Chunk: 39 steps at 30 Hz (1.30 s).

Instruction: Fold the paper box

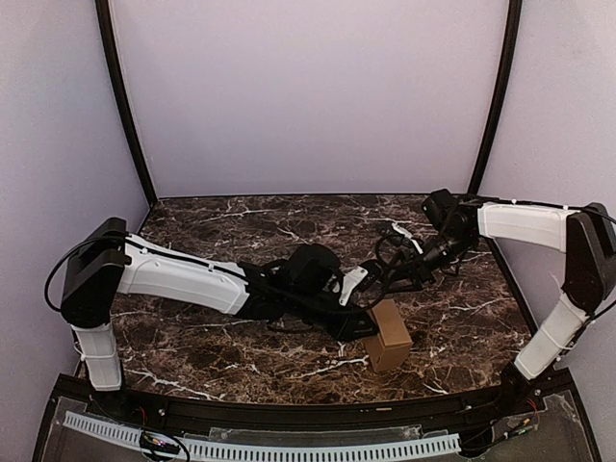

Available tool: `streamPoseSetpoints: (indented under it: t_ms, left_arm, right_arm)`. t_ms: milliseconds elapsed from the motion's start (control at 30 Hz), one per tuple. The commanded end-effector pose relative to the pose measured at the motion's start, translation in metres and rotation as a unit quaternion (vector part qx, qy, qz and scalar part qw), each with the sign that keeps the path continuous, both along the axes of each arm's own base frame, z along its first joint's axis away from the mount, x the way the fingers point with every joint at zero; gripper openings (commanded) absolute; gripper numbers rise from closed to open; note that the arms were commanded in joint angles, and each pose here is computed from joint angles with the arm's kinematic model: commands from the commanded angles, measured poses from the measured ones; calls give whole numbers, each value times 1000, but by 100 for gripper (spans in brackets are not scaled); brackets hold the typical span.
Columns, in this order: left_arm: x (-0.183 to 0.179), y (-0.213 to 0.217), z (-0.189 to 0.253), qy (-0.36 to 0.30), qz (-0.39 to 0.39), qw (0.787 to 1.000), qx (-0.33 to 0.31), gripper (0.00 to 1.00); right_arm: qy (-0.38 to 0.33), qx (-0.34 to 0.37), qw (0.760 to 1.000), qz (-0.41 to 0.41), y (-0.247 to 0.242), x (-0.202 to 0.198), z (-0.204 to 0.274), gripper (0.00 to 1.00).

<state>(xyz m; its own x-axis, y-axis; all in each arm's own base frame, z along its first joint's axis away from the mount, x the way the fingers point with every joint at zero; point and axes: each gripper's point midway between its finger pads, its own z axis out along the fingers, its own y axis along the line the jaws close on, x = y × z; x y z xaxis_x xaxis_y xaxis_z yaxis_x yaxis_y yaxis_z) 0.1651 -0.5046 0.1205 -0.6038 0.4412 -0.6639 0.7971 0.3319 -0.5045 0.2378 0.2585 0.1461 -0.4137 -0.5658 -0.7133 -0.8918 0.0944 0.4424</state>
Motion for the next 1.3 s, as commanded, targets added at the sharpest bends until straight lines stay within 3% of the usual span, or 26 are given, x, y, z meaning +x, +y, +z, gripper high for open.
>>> streamPoseSetpoints:
  t_ms: [0, 200, 400, 533, 600, 733, 933, 1267]
  left_arm:
    - [13, -3, -5, -14, 4, 1000, 0, 26]
    - [69, -3, -4, -48, 44, 997, -33, 26]
    - [112, 16, 0, -89, 73, 993, -11, 27]
    - [95, 22, 13, -61, 76, 995, -23, 31]
    - [68, 17, 32, -75, 69, 994, -40, 35]
    - [42, 9, 32, -92, 79, 993, -1, 41]
    - [42, 5, 18, -65, 109, 991, 29, 41]
    - [39, -13, 5, -42, 77, 996, 33, 39]
  right_arm:
    - [6, 13, 1000, 16, 1, -9, 1, 52]
    - [13, -3, 1000, -4, -6, -3, -4, 50]
    - [5, -9, 1000, -24, -15, 4, 0, 50]
    - [-3, -18, 999, -28, -21, -1, -2, 51]
    - [-7, -23, 999, -27, -24, -3, -5, 51]
    - [3, -15, 1000, -24, -22, -4, -7, 51]
    - [9, -2, 1000, -19, -15, 4, -7, 50]
    - [56, 18, 998, -8, -7, 3, -16, 45]
